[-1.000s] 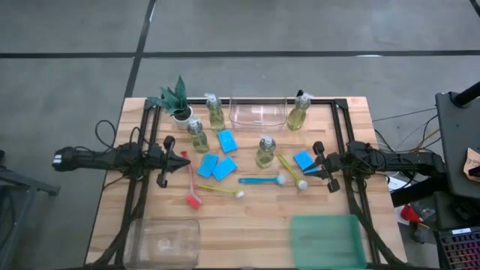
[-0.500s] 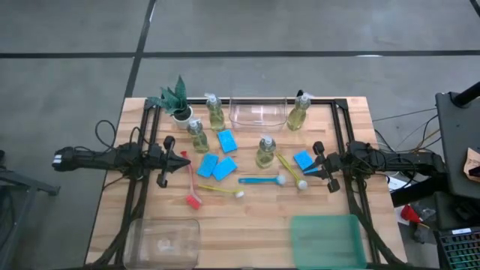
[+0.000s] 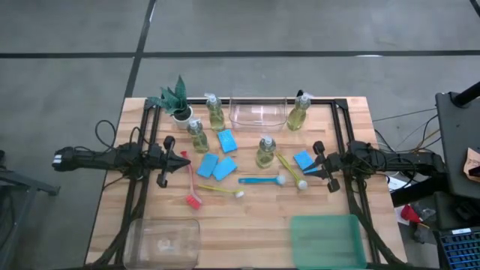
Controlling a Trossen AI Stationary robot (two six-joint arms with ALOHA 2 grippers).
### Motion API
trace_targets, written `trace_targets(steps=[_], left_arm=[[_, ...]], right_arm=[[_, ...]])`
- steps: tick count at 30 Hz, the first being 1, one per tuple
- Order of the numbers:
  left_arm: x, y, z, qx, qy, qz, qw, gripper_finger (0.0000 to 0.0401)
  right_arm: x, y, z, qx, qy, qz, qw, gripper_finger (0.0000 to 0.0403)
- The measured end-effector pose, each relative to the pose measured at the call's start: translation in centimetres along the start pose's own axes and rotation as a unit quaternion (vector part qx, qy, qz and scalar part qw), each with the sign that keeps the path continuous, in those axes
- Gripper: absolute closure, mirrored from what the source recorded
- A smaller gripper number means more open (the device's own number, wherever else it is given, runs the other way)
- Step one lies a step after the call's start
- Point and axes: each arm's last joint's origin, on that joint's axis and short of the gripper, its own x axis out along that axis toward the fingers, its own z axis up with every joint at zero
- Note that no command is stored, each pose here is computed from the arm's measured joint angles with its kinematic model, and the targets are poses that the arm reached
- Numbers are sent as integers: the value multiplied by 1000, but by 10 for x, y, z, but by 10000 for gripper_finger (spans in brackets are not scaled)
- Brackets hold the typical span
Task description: Pick & Place Kitchen Sink Supplies
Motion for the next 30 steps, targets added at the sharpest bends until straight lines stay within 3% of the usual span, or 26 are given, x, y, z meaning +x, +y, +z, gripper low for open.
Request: trace_targets(steps=[5, 13, 18, 21, 25, 30], left_arm=[[0, 0, 0, 0, 0, 0, 1000, 401], [0, 0, 0, 0, 0, 0, 1000, 401], [0, 0, 0, 0, 0, 0, 1000, 401], [0, 0, 0, 0, 0, 0, 1000, 401], [0, 0, 0, 0, 0, 0, 1000, 401], [0, 0, 0, 0, 0, 0, 1000, 401]], right_arm=[[0, 0, 3, 150, -16, -2, 989, 351], [0, 0, 6, 244, -29, 1, 969, 351], [1, -4, 12, 266, -74, -47, 960, 350], [2, -7, 19, 228, -117, -87, 963, 340], [5, -10, 26, 195, -156, -112, 962, 303], [14, -13, 31, 202, -137, -122, 962, 233]])
